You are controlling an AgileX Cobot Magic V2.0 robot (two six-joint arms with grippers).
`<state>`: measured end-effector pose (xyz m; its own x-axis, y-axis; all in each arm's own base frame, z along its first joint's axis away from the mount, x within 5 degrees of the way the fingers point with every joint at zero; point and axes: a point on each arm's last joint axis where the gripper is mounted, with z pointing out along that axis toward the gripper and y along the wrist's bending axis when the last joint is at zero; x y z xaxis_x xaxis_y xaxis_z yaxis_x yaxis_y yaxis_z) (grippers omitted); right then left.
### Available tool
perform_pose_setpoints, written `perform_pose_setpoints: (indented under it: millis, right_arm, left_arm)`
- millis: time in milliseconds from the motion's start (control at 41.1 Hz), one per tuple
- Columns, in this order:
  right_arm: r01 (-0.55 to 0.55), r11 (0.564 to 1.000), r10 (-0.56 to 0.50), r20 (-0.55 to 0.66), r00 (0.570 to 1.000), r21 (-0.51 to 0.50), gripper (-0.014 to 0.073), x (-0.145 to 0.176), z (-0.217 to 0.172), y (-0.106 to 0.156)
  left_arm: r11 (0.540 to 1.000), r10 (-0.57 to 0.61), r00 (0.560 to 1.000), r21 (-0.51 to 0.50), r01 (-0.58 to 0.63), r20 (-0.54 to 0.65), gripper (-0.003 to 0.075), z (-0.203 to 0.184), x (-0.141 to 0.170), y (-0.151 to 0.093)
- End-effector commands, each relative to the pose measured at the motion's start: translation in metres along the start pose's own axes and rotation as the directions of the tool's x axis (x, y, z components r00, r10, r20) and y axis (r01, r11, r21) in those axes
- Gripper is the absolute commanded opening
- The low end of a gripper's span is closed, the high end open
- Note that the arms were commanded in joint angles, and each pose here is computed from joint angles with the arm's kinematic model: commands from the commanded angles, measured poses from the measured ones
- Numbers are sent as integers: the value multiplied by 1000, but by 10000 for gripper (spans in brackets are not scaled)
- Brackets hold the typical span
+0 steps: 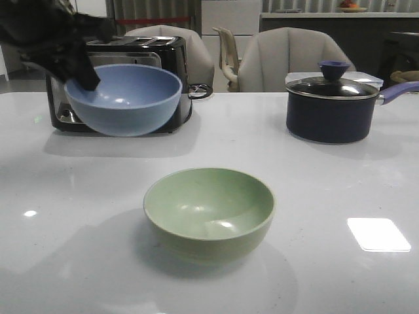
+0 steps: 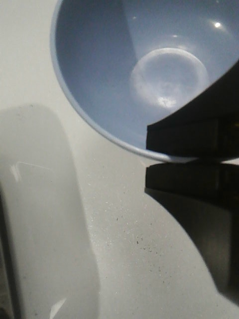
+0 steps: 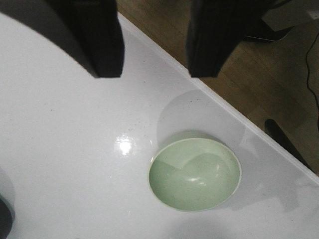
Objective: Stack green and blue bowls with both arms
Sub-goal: 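Lift the blue bowl with the left gripper over the green bowl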
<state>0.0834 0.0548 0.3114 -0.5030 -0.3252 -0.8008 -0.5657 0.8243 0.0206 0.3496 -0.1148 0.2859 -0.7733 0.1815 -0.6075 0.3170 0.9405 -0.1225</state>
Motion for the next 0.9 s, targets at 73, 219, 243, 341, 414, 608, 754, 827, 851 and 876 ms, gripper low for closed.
perform_pose_setpoints:
  millis: [73,219,243,341,414,608,754,827,851,876]
  right_arm:
    - [7,1000,-8,86,996,11,421,-12,-5,-1]
    - [7,1000,-8,85,996,11,421,-12,-5,-1]
    - [7,1000,-8,85,996,11,421,-12,-5,-1]
    - [7,1000,-8,77,997,9,421,-11,-5,-1]
    - [7,1000,-8,76,997,9,421,-11,-5,-1]
    - [8,1000,-8,72,997,8,421,-11,-5,0]
    - [8,1000,-8,72,997,8,421,-11,-5,0]
    - [8,1000,-8,72,997,8,421,-11,-5,0]
    - [8,1000,-8,72,997,8,421,-11,-5,0]
    - [8,1000,-8,72,997,8,421,-11,-5,0]
  left_arm:
    - [996,-5,992,94,-7,126,100,-60,-14,-17]
    - [976,42,996,208,-59,84,100,-63,-8,-38]
    - [973,60,995,220,-77,83,100,-63,-7,-43]
    - [962,99,993,250,-113,70,100,-59,-1,-60]
    - [953,129,990,268,-141,62,100,-53,5,-73]
    - [939,171,984,295,-175,41,100,-33,16,-96]
    - [938,182,983,303,-168,-19,100,-11,22,-100]
    - [940,182,982,301,-160,-46,100,1,25,-100]
    - [941,181,982,299,-157,-55,100,5,26,-100]
    - [942,181,981,298,-155,-64,100,9,27,-100]
